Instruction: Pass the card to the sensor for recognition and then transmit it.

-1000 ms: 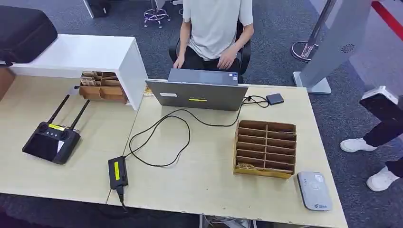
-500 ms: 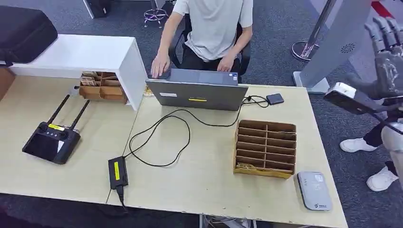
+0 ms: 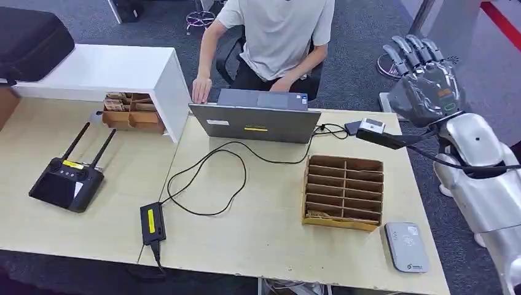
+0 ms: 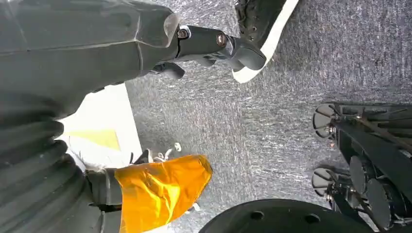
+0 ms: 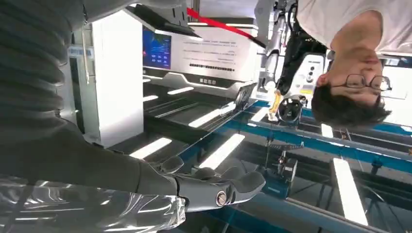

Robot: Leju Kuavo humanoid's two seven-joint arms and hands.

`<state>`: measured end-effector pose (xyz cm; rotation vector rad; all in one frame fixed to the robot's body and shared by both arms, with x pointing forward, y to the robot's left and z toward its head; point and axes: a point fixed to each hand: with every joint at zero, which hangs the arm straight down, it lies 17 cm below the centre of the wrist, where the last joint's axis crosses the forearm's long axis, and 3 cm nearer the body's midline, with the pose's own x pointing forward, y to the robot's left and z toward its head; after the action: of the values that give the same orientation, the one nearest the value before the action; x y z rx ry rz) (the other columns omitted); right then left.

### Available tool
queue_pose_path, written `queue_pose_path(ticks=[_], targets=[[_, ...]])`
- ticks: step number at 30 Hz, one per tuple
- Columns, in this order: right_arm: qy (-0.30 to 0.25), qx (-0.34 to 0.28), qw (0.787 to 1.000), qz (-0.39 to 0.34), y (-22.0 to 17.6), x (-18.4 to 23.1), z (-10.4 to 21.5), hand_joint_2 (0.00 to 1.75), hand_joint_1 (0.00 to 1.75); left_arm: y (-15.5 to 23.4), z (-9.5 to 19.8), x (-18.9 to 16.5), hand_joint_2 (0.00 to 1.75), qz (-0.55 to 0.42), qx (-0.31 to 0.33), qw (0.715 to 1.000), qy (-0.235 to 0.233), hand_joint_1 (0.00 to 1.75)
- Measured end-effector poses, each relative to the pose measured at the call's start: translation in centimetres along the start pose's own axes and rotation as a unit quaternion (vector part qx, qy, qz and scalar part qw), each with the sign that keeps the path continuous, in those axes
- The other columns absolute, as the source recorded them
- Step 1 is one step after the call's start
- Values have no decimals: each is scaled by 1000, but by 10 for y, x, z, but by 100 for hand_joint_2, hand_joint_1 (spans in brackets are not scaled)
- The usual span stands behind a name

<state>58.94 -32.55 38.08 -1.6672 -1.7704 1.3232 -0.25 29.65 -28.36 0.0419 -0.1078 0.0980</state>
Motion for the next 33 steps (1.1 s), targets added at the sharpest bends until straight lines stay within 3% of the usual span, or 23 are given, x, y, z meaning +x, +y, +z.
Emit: queue_pose_path(ticks=[33], targets=[[-38, 42, 998, -5, 31, 67, -31, 175, 0, 2, 0, -1, 175, -11, 0, 1000, 4, 0]])
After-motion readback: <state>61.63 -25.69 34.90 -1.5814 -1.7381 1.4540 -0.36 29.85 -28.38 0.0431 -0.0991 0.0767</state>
